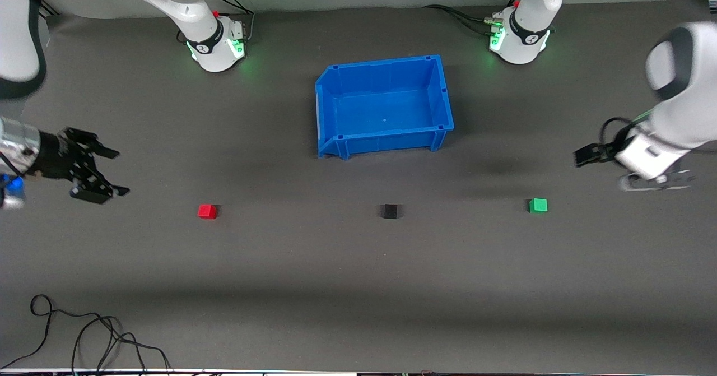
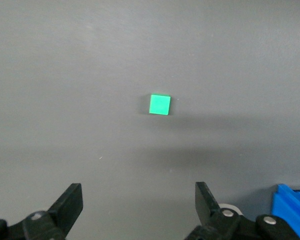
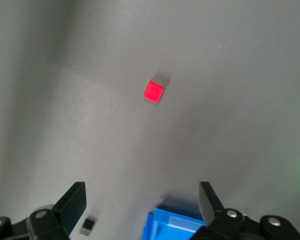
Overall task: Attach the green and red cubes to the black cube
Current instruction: 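Move the right gripper to the red cube while the left gripper reaches the green cube, then close the right gripper on the red cube while the left gripper grasps the green cube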
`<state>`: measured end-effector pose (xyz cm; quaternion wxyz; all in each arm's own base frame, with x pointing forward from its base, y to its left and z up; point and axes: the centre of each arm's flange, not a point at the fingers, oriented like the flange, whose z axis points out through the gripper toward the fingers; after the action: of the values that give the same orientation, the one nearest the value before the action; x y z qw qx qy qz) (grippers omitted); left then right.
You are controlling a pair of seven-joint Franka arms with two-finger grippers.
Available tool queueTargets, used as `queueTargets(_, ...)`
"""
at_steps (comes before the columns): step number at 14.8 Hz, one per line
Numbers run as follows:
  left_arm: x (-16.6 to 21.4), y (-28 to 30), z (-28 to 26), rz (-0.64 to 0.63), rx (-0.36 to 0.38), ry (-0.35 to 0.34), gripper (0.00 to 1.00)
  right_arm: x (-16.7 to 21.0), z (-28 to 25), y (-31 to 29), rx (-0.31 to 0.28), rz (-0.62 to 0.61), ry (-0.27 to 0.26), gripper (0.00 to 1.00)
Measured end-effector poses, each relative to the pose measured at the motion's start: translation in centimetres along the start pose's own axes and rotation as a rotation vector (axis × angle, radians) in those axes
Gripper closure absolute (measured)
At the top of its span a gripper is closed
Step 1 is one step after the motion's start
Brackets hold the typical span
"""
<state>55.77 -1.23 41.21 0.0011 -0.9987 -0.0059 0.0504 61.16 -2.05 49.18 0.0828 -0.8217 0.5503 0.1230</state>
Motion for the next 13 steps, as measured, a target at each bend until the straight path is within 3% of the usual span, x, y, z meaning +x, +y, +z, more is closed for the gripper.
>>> queueTargets(5, 2.6, 3.5, 10.2, 0.111, 0.012, -0.060, 0.01, 4.5, 11.8, 0.1, 0.086, 0.163, -0.087, 0.00)
queueTargets(13, 4.6, 2.9, 19.7, 0.105, 0.002, -0.073, 0.07, 8.6, 25.1, 1.4, 0.110, 0.334, -0.193, 0.00)
